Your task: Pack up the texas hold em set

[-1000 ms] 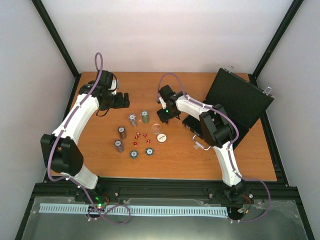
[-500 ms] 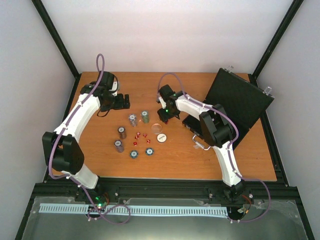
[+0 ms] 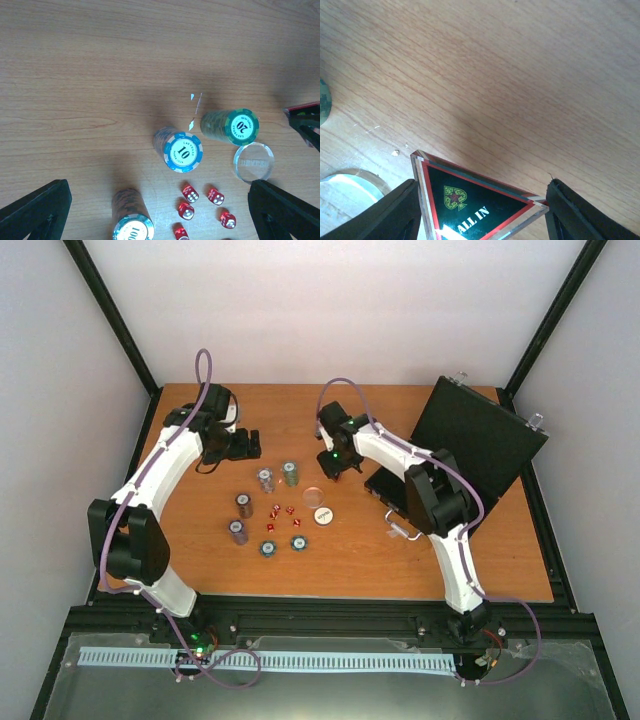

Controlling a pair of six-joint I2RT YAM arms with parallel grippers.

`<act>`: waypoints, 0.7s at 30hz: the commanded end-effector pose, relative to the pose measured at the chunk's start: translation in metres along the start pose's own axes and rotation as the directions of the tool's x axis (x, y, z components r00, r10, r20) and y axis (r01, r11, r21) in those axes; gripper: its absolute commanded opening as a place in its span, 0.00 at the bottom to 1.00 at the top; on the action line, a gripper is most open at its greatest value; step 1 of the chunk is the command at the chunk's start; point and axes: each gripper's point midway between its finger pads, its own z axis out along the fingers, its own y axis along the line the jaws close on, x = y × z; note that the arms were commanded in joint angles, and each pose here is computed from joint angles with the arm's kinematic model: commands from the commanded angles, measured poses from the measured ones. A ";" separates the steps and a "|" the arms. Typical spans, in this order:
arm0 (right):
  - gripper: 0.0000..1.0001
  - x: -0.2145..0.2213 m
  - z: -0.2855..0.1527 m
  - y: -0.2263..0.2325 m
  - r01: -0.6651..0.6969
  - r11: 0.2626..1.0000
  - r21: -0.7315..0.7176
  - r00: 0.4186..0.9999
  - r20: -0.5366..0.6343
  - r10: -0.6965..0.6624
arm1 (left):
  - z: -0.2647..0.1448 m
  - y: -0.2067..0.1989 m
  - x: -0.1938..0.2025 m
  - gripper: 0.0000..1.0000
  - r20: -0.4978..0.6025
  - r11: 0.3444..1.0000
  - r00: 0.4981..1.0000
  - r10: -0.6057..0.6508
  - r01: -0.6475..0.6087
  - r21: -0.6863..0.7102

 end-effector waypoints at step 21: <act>0.54 0.048 -0.104 -0.133 -0.375 0.906 0.197 0.923 0.166 0.347 | 0.001 -0.009 0.005 1.00 -0.006 0.999 1.000 -0.003 0.004 0.051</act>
